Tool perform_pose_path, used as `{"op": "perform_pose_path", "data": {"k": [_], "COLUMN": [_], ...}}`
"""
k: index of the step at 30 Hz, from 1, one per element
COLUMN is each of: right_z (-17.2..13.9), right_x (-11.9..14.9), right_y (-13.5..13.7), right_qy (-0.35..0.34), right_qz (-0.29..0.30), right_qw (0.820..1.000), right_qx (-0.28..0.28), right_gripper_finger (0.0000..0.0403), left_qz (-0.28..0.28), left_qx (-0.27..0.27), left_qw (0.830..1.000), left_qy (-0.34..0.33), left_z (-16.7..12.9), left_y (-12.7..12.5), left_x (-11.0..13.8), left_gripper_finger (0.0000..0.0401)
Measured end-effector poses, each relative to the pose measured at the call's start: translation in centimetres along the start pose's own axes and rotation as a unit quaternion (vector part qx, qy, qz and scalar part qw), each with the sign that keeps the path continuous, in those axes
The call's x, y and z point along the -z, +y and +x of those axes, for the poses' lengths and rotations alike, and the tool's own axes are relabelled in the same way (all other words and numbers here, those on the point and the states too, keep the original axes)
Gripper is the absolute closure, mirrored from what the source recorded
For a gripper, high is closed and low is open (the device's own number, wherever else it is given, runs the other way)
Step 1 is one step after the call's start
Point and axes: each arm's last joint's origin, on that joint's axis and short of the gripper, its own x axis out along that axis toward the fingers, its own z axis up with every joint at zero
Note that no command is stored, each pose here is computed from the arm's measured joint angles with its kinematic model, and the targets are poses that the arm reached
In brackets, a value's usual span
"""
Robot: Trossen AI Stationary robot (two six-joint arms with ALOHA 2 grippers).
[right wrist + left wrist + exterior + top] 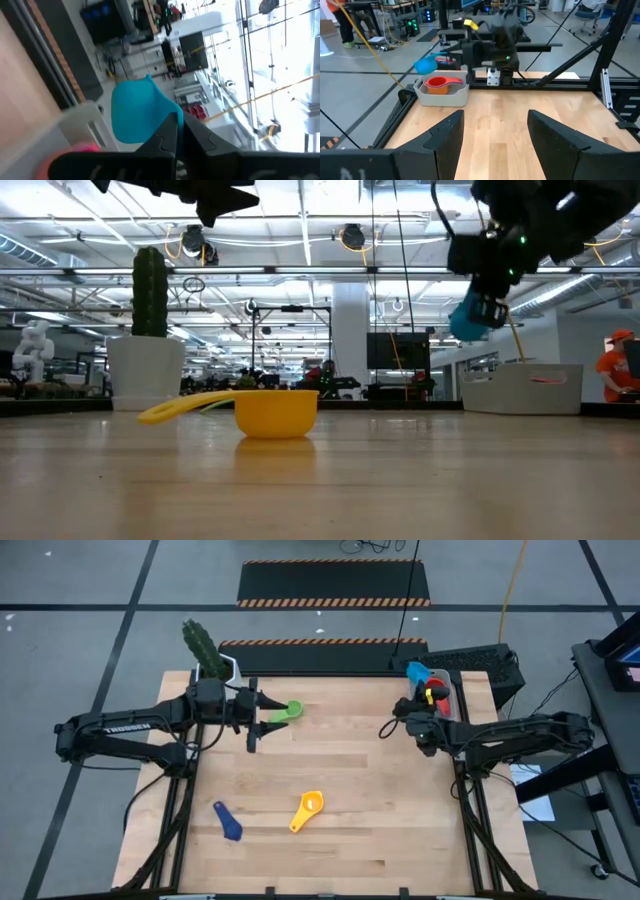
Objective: Nest measuring cups in basket
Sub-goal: Stack the light blue measuring cup on top of the orange measuring cup in the gray bin
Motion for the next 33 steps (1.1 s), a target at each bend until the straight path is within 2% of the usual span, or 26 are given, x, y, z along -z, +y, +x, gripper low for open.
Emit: {"op": "perform_pose_path", "data": {"k": [5,12,18,21,26,33], "right_z": [1.0,0.5,0.3,0.3,0.7,1.5], "right_x": [1.9,3.7,5.8,6.0,6.4,7.0], "right_y": [1.3,0.2,0.9,1.2,1.4,1.9], "right_qy": [0.023,0.014,0.007,-0.003,0.011,0.019], "right_qz": [-0.040,-0.011,-0.051,-0.084,-0.093,-0.131], "right_qw": [0.999,1.000,0.999,0.996,0.995,0.990], "right_qx": [-0.001,0.000,-0.014,-0.024,-0.023,-0.051], "right_gripper_finger": [0.0403,0.0403,0.0403,0.0403,0.0403,0.0403], "left_qz": [-0.009,-0.008,-0.008,-0.009,-0.014,-0.013], "left_qx": [0.000,0.000,0.000,0.000,0.000,0.000], "left_qw": [1.000,1.000,1.000,1.000,1.000,1.000], "left_qy": [0.002,0.003,0.003,0.002,0.002,0.002], "left_z": [0.0,0.0,0.0,0.0,0.0,0.0], "left_y": [0.0,0.0,0.0,0.0,0.0,0.0], "left_x": [0.0,0.1,0.1,0.0,0.0,0.0], "left_gripper_finger": [0.0181,0.0181,0.0180,0.0180,0.0180,0.0180]}}
